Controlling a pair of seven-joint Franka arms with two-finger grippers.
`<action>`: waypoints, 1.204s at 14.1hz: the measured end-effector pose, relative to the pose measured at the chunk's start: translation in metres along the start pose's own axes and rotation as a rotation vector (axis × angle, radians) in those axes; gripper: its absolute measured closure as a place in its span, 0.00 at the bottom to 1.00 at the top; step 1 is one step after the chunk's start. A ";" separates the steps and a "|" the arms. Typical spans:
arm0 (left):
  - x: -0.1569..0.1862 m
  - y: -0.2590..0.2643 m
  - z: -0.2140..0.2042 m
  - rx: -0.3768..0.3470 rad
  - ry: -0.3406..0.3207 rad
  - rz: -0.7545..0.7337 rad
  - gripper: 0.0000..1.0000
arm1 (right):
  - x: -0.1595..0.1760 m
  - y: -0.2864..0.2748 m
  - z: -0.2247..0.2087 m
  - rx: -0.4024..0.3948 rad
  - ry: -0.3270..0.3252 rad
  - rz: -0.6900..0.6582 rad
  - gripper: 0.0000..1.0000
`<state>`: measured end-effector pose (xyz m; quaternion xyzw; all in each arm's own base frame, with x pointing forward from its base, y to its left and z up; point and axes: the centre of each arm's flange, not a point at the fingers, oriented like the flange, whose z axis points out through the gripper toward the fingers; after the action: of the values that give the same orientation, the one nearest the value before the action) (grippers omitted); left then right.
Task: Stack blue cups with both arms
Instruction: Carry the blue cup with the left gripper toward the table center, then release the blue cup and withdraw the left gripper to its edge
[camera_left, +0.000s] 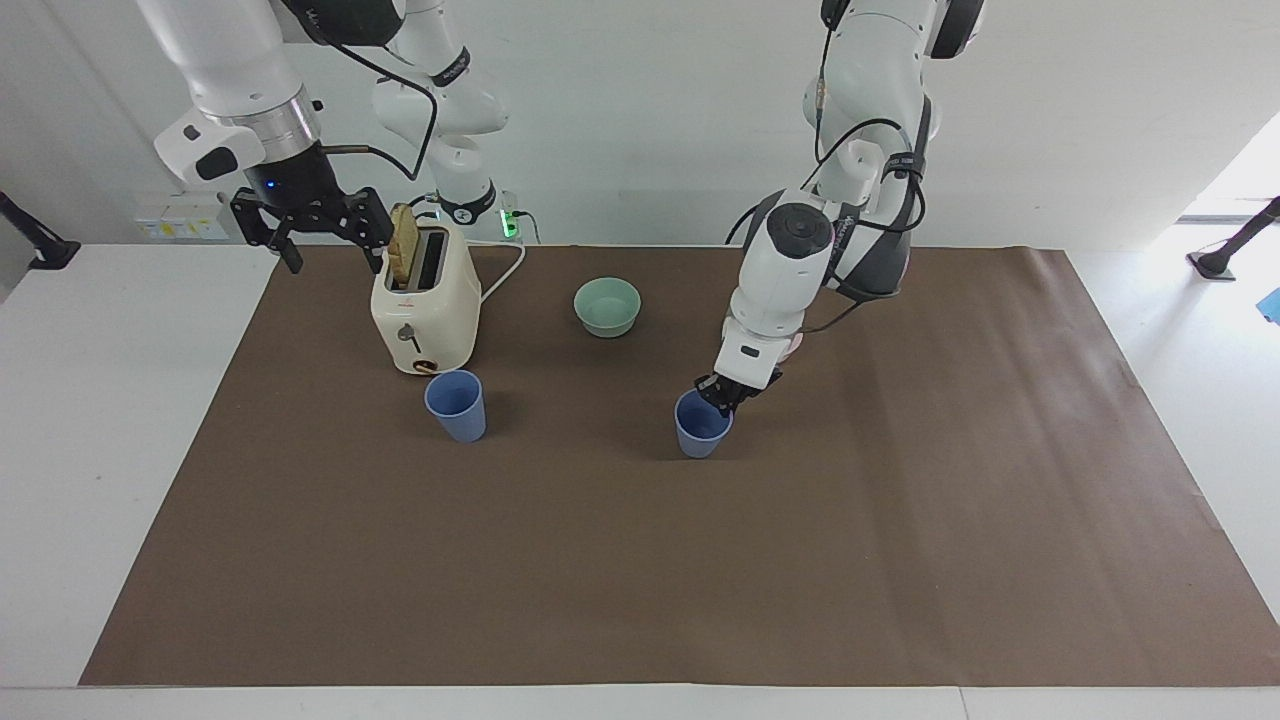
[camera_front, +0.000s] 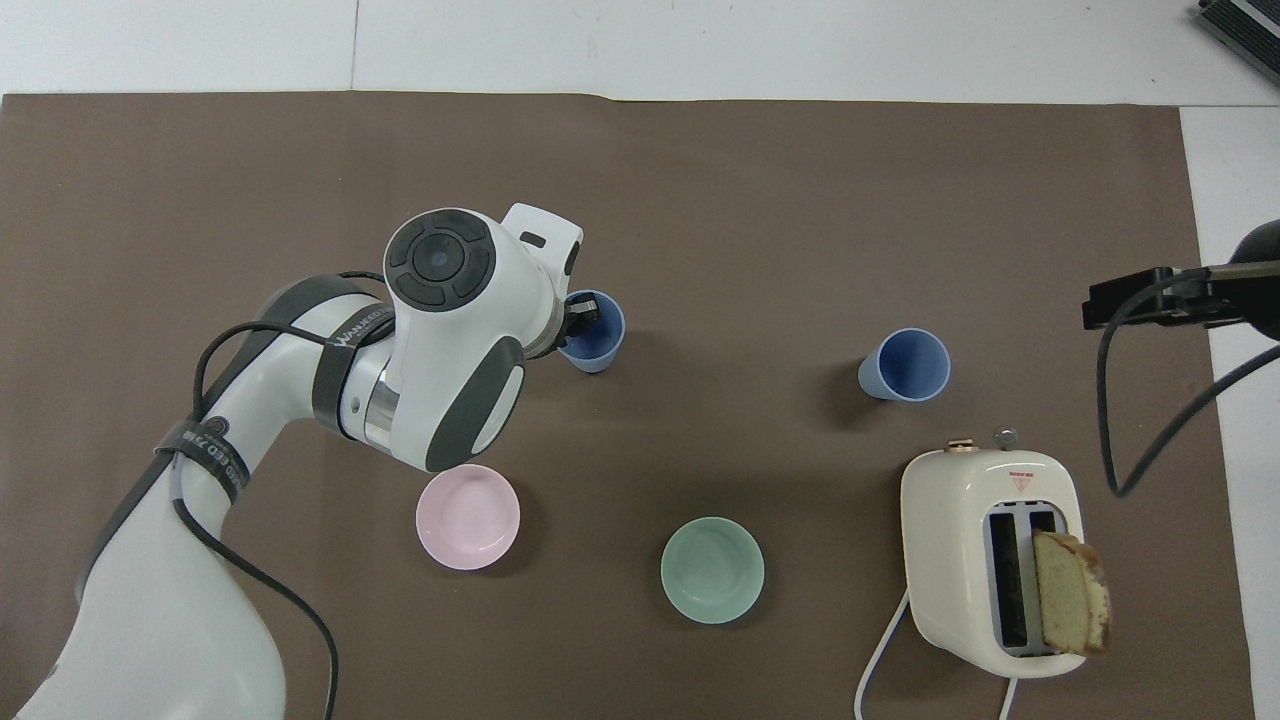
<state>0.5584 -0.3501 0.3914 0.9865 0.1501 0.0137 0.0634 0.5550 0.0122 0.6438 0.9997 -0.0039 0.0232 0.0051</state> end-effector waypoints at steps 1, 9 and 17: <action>-0.006 0.005 0.006 -0.005 0.004 -0.002 0.95 | 0.000 0.000 0.000 0.000 0.000 0.000 0.00; -0.012 0.009 0.019 -0.002 0.007 -0.026 0.65 | 0.000 0.000 0.000 0.000 0.000 0.000 0.00; 0.016 -0.026 -0.074 0.035 0.045 -0.015 0.00 | 0.000 0.000 0.000 0.000 0.000 0.000 0.00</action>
<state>0.5623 -0.3119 0.4617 0.9858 0.1592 0.0329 0.0428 0.5550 0.0122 0.6438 0.9997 -0.0039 0.0232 0.0051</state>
